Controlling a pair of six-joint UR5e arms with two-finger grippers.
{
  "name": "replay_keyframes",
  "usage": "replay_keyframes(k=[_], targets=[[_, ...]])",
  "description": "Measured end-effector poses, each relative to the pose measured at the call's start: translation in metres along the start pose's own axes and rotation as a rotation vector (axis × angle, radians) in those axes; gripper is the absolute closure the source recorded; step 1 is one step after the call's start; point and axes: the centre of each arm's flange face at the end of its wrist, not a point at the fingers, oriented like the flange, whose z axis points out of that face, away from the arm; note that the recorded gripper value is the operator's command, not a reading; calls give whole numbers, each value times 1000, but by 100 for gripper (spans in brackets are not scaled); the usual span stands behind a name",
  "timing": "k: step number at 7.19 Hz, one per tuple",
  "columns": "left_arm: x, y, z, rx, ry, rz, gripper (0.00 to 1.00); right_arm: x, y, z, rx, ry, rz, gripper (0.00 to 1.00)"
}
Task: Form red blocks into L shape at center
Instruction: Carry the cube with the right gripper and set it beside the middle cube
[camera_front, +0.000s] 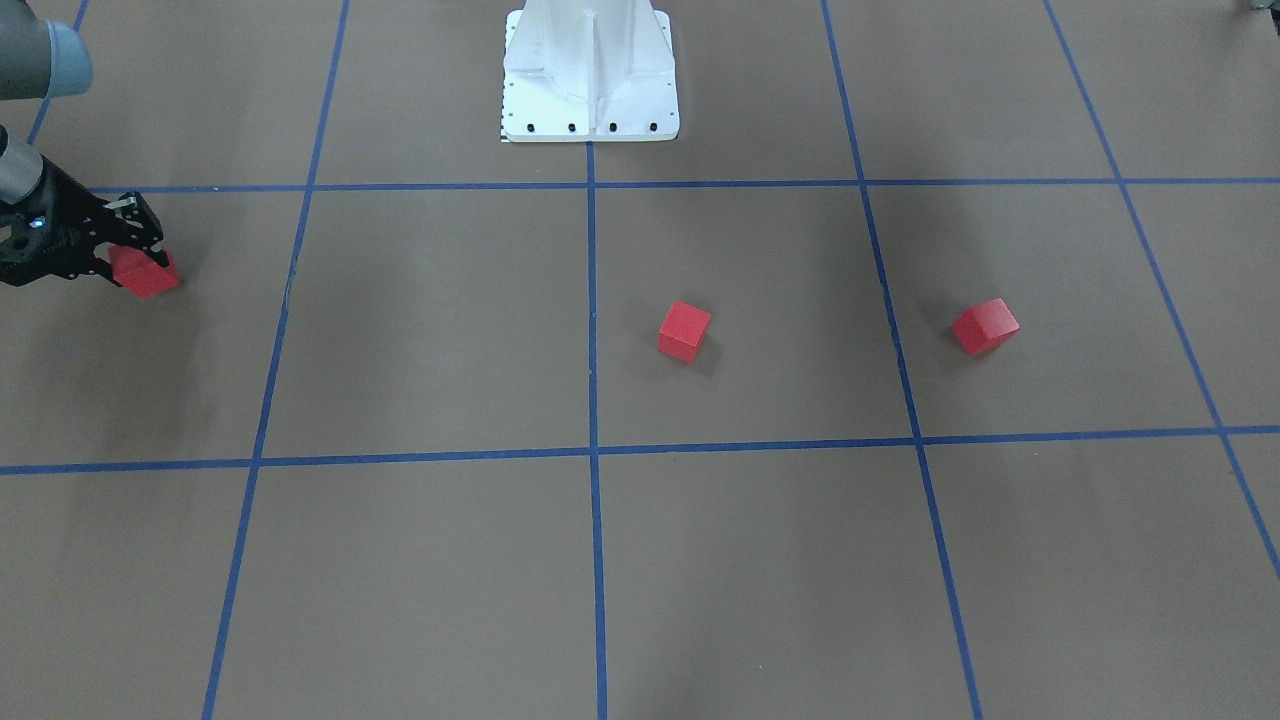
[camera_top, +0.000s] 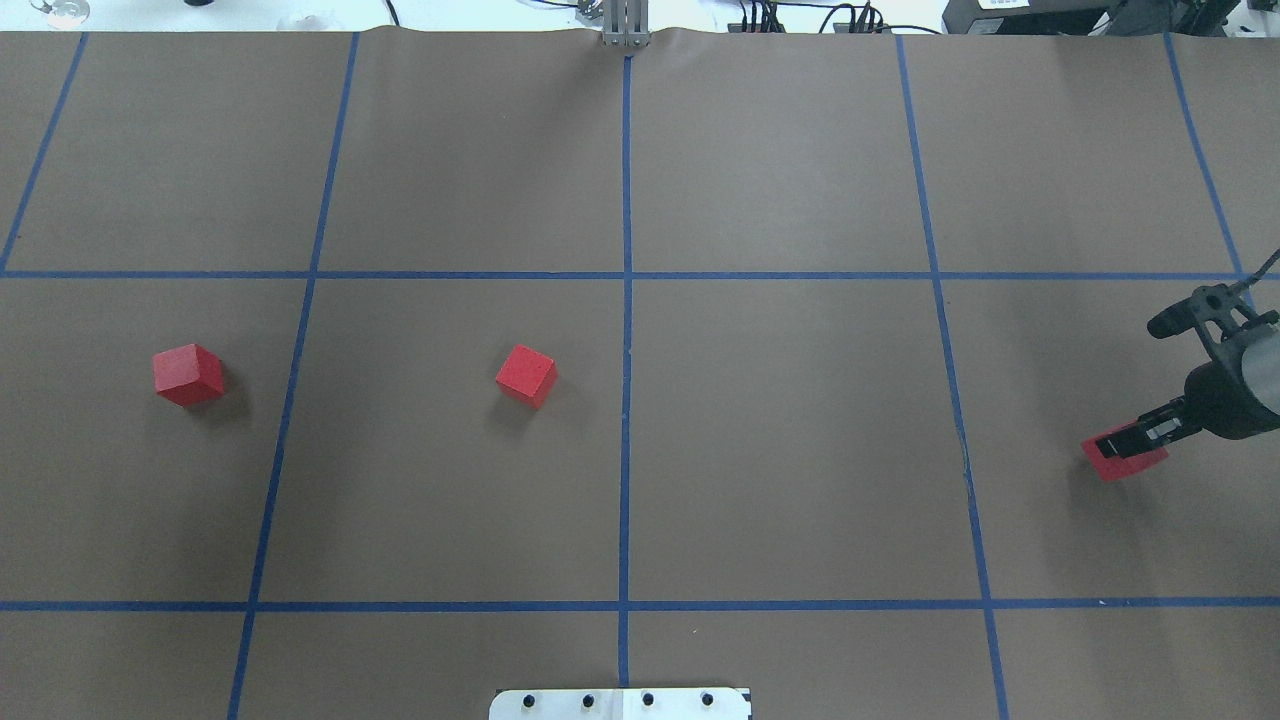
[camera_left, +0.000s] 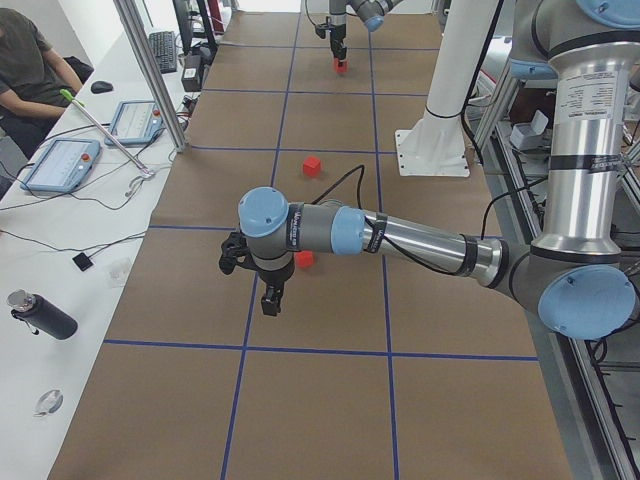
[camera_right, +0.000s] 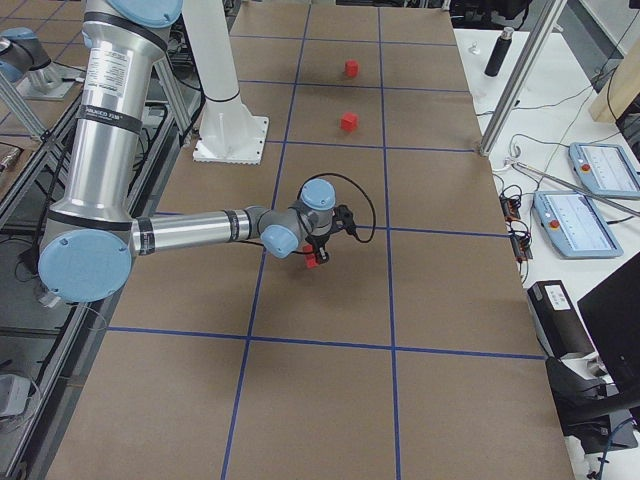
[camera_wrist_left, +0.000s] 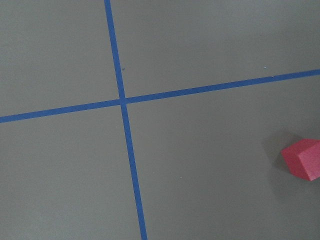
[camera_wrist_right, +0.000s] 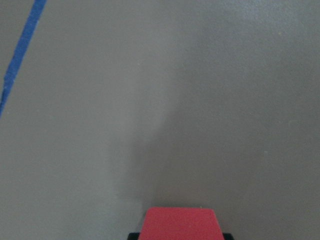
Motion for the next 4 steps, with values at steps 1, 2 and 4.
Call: replay_keyframes(k=[1, 2, 4], targets=[[1, 1, 0, 6, 13, 5, 0, -42, -50, -14, 22, -12, 55, 100], [1, 4, 2, 8, 29, 5, 0, -97, -104, -25, 28, -20, 118, 100], [4, 3, 1, 19, 41, 15, 0, -241, -187, -22, 38, -1, 244, 100]])
